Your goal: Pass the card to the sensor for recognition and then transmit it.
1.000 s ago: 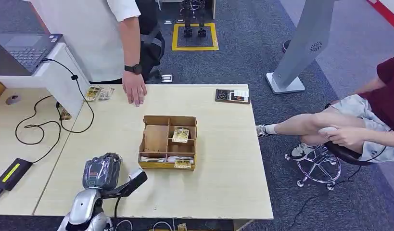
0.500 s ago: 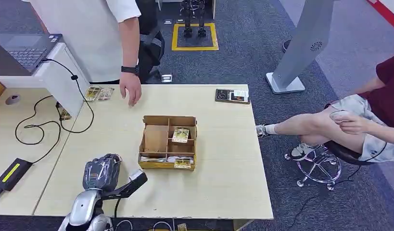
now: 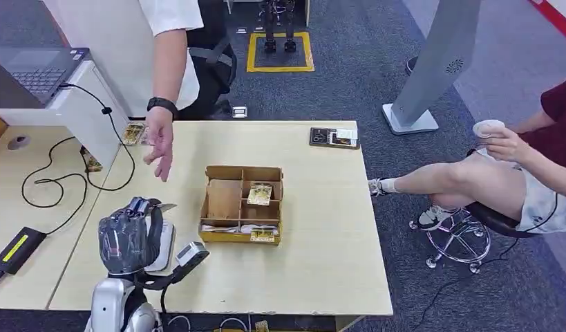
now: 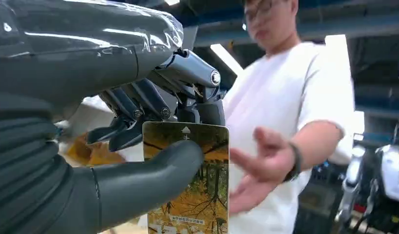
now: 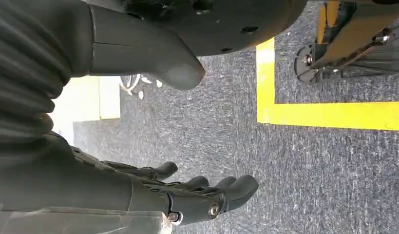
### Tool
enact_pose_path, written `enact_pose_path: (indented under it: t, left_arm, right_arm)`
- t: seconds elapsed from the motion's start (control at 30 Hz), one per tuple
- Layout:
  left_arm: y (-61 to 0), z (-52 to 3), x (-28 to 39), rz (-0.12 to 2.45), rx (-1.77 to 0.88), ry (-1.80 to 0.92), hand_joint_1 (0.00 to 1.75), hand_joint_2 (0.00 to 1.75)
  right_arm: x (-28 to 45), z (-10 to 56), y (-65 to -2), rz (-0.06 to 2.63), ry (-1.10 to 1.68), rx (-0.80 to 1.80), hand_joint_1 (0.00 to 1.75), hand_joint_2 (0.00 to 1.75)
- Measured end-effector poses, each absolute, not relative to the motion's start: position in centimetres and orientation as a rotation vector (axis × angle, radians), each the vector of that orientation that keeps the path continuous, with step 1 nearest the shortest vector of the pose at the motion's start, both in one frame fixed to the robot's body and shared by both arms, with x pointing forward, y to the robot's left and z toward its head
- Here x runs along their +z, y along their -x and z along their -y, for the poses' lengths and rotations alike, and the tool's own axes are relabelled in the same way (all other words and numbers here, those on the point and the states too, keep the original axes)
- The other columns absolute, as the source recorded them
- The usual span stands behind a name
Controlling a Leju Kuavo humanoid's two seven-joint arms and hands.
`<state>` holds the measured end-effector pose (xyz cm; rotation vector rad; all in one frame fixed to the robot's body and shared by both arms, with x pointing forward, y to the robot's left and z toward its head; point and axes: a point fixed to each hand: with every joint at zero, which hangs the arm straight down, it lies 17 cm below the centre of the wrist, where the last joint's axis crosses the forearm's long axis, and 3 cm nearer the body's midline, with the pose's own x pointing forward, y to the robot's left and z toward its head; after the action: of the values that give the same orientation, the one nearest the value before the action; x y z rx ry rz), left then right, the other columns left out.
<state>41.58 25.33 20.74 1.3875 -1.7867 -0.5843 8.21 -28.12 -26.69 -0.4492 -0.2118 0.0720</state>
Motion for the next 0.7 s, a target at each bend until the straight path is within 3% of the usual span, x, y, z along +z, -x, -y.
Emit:
enact_pose_path:
  t: [0.6, 0.63, 0.67, 0.7]
  left_arm:
    - [-46.8, -26.5, 27.5, 1.818, -0.443, -1.454, 1.75, 1.75]
    - [-47.1, -26.5, 27.6, 1.818, -0.446, -1.454, 1.54, 1.75]
    - [-47.3, -26.5, 27.7, 1.816, -0.445, -1.451, 1.54, 1.75]
    - [-47.6, -26.6, 27.8, 1.815, -0.442, -1.45, 1.13, 1.75]
  right_arm:
    - [-26.6, 27.4, -9.3, 0.233, 0.441, 0.14, 0.0, 1.75]
    - [-26.6, 27.3, -9.3, 0.234, 0.439, 0.142, 0.0, 1.75]
    - [-26.6, 27.3, -9.3, 0.234, 0.438, 0.144, 0.0, 1.75]
    - [-26.6, 27.3, -9.3, 0.234, 0.438, 0.146, 0.0, 1.75]
